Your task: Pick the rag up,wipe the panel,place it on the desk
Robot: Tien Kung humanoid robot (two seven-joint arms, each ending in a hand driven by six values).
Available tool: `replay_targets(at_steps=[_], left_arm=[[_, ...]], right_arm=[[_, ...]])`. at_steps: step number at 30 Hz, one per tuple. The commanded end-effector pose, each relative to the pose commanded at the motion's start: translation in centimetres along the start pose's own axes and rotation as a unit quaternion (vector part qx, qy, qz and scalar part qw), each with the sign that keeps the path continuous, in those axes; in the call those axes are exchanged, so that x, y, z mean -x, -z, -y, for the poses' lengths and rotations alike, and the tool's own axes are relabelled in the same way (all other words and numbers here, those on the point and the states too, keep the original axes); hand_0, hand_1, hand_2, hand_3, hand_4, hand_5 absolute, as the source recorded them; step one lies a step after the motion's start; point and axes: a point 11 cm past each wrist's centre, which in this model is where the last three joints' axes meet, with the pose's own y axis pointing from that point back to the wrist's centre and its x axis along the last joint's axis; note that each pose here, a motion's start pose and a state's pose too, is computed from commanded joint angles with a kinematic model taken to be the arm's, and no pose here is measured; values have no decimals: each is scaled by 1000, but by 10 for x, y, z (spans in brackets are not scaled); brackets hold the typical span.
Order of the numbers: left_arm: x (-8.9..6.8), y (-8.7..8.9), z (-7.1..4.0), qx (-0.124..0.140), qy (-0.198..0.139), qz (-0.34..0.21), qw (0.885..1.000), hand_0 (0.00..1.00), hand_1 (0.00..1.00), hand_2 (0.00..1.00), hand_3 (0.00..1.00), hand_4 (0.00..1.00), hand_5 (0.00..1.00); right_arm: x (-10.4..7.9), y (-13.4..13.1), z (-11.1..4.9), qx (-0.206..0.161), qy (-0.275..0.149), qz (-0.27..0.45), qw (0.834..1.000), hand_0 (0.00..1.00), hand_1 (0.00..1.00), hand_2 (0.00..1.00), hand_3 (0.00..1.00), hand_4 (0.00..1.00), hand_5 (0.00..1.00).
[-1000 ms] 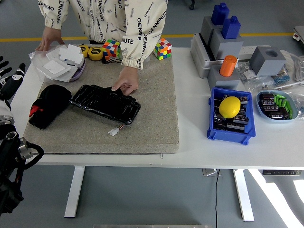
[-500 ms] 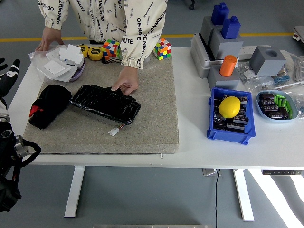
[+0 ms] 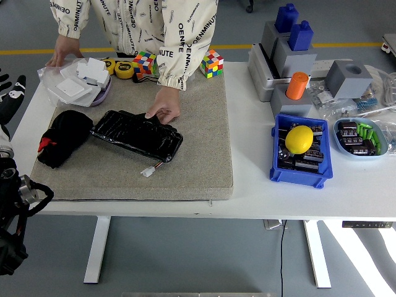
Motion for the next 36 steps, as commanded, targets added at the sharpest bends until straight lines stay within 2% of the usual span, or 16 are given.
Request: replay_targets(at_steps=[19,36], left_arm=[[7,-6,-1,7,14,-2,1000,479,606,612,637,864,151],[2,8,-10,-16,29,16,999,482,601,606,635,864,154]], right_arm=[[0,-4,-1,7,3,-10,1000,532,556,491,524,876,351],[2,-11,-2,21,11,-19,1000,533,560,493,522,877,353]])
